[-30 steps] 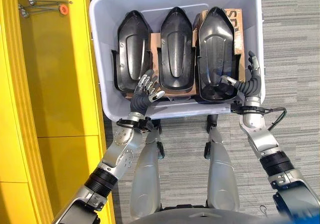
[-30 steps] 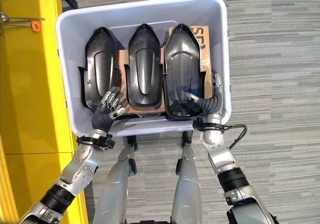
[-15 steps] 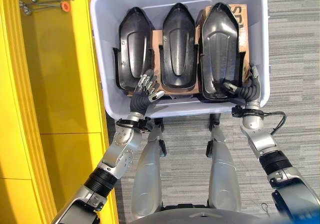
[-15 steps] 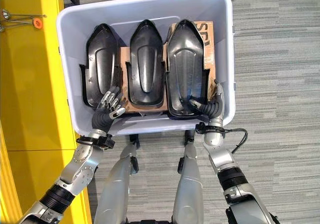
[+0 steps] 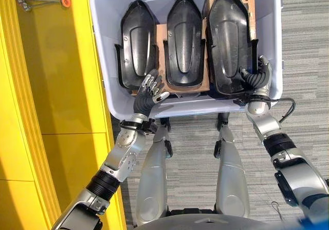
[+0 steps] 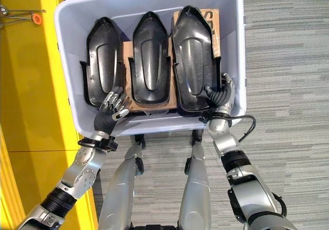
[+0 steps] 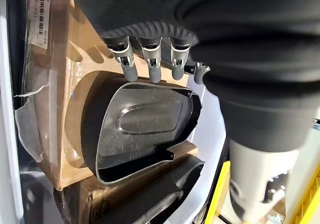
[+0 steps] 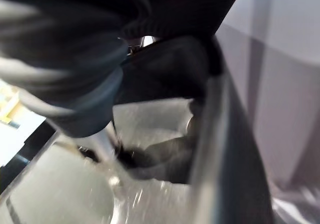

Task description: Move parts from the plastic box to the shelf.

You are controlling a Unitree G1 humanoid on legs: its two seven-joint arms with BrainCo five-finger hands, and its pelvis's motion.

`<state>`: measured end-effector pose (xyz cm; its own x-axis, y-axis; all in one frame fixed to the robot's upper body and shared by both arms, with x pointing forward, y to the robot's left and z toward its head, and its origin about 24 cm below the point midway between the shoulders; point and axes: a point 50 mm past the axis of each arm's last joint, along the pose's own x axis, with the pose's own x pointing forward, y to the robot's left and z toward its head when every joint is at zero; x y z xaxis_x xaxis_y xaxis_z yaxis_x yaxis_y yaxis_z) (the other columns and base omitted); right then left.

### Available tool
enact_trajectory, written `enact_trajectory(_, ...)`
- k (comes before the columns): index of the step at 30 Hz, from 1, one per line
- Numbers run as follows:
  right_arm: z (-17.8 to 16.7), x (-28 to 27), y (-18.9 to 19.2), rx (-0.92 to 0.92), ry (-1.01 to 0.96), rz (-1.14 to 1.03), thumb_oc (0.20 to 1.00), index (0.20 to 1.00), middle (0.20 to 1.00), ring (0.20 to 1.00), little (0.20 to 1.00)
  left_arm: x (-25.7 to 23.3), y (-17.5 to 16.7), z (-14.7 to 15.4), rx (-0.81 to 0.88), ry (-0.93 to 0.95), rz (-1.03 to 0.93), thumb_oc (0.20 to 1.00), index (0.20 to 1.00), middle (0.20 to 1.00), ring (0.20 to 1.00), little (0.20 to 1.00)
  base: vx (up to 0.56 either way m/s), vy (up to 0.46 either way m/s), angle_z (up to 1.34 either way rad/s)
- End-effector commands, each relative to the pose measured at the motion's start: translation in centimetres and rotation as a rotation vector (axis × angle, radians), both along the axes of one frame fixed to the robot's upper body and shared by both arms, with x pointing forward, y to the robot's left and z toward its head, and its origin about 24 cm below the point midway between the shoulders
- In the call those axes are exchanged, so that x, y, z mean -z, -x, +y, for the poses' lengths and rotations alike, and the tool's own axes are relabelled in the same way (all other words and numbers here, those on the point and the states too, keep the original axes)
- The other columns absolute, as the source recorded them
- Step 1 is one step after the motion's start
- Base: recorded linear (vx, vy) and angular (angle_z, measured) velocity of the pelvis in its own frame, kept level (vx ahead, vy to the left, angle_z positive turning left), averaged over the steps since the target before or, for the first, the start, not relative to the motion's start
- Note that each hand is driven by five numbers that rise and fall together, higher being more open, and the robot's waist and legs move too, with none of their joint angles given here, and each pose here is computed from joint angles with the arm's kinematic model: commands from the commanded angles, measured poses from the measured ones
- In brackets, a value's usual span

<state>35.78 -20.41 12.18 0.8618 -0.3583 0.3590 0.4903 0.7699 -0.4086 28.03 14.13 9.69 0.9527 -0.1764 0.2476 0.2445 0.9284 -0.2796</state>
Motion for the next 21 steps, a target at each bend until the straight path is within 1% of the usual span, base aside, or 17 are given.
enact_trajectory(1,0.2,0.6,0.1,-0.031,0.141,0.054,0.200,0.200,0.200,0.200,0.200,-2.1,0.7,-0.3,0.027,0.014,-0.116,1.000,1.000,1.000,1.000,1.000,0.00,0.000,0.00)
enact_trajectory(6,0.0,1.3,0.5,-0.018,0.153,0.067,0.200,0.200,0.200,0.200,0.200,-2.2,0.7,-0.3,0.020,0.017,-0.118,1.000,1.000,1.000,1.000,1.000,0.00,0.002,0.02)
enact_trajectory(13,-0.8,2.4,1.6,-0.001,0.122,0.078,0.200,0.200,0.200,0.200,0.200,-1.8,0.6,-0.3,0.015,0.013,-0.104,1.000,1.000,1.000,1.000,1.000,0.00,0.001,0.01)
enact_trajectory(18,-1.0,1.6,2.1,-0.005,0.125,0.024,0.200,0.200,0.200,0.200,0.200,-1.6,0.6,-0.1,0.012,0.004,-0.098,1.000,1.000,1.000,1.000,1.000,0.00,0.000,0.00)
enact_trajectory(21,-1.1,0.2,2.3,-0.004,0.121,-0.043,0.200,0.200,0.200,0.200,0.200,-1.6,0.6,-0.1,0.019,0.002,-0.094,1.000,1.000,1.000,1.000,1.000,0.00,0.000,0.00)
